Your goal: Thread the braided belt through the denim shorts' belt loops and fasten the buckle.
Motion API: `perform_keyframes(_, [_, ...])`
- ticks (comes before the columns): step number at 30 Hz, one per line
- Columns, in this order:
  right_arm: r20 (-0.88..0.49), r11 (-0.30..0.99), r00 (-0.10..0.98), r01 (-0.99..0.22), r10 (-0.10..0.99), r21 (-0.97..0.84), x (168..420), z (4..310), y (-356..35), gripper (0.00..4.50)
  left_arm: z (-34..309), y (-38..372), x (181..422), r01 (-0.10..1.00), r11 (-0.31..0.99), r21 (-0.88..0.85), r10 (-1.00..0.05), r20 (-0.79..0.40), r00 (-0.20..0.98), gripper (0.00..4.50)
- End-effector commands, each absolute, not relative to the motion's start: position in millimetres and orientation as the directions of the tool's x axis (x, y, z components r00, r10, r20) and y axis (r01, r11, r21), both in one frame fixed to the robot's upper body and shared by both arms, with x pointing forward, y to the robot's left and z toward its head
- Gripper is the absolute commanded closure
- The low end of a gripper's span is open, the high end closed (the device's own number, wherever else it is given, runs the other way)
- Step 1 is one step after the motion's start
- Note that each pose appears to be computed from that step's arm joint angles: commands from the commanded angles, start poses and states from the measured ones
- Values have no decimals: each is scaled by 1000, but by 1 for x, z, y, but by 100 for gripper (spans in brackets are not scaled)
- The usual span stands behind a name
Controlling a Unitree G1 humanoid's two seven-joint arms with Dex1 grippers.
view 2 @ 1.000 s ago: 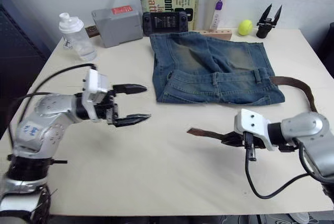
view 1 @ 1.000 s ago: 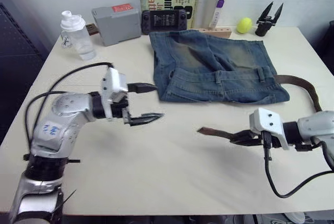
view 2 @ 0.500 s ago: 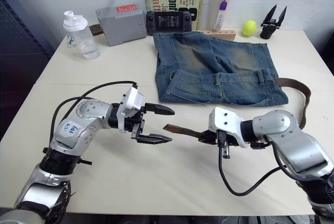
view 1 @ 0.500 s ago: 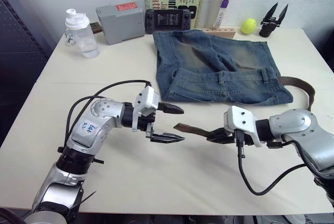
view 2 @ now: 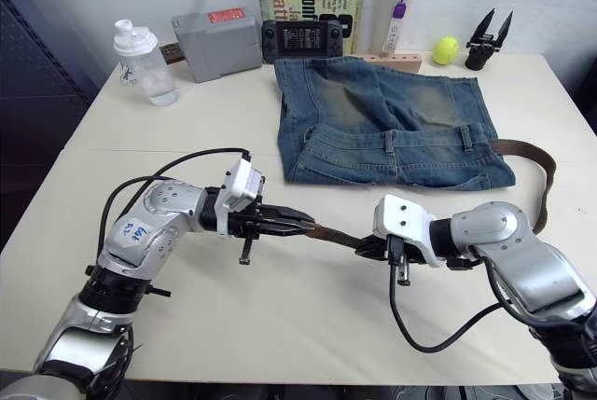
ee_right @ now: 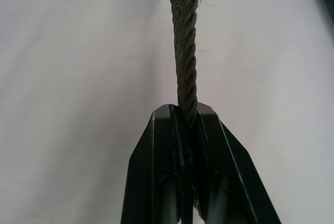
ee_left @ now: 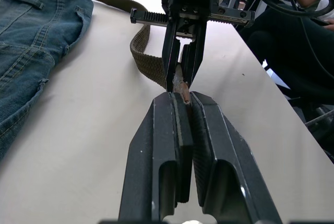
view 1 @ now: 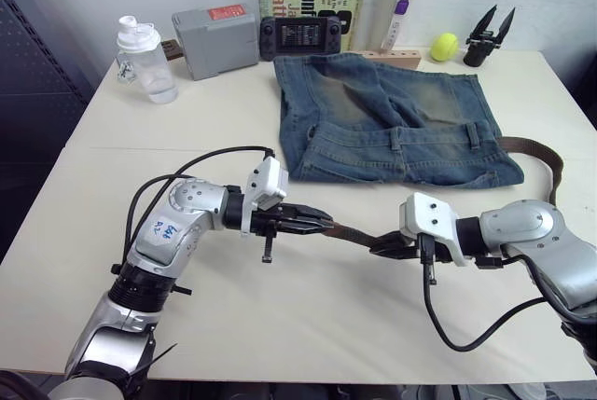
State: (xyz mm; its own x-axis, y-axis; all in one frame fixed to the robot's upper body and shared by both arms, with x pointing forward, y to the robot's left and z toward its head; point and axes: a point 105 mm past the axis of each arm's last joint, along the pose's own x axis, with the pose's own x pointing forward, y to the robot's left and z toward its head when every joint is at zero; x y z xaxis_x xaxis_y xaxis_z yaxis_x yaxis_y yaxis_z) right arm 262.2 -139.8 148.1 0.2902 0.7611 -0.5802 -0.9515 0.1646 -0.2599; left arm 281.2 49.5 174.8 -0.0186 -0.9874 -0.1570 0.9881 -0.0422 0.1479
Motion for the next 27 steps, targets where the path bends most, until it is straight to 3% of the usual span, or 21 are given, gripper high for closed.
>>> perform_keyframes(1, [-549, 163, 317, -936, 773, -311, 264, 159, -137, 450, 178, 50, 278, 982, -45, 184, -987, -161, -15, 445])
perform_keyframes(8, [-517, 213, 370, -917, 772, -337, 271, 164, -138, 450, 174, 52, 284, 985, 4, 170, -987, -158, 31, 445])
perform_keyframes(12, [-429, 324, 447, -887, 785, -330, 279, 181, -145, 282, 179, 52, 289, 992, 47, 120, -993, -101, 59, 450])
perform_keyframes(17, [-180, 541, 571, -819, 801, -190, 269, 230, -171, 57, 193, 50, 287, 996, 92, -3, -995, 28, 92, 450])
perform_keyframes(20, [-21, 573, 573, -819, 819, 1, 250, 249, -182, 57, 202, 49, 284, 985, 104, -139, -983, 135, 123, 450])
perform_keyframes(23, [66, 482, 502, -854, 862, 197, 222, 243, -170, 57, 209, 48, 284, 951, 121, -286, -957, 221, 188, 450])
perform_keyframes(27, [139, 384, 531, -747, 836, 543, 204, 214, -146, 57, 215, 49, 286, 900, 113, -420, -920, 299, 255, 450])
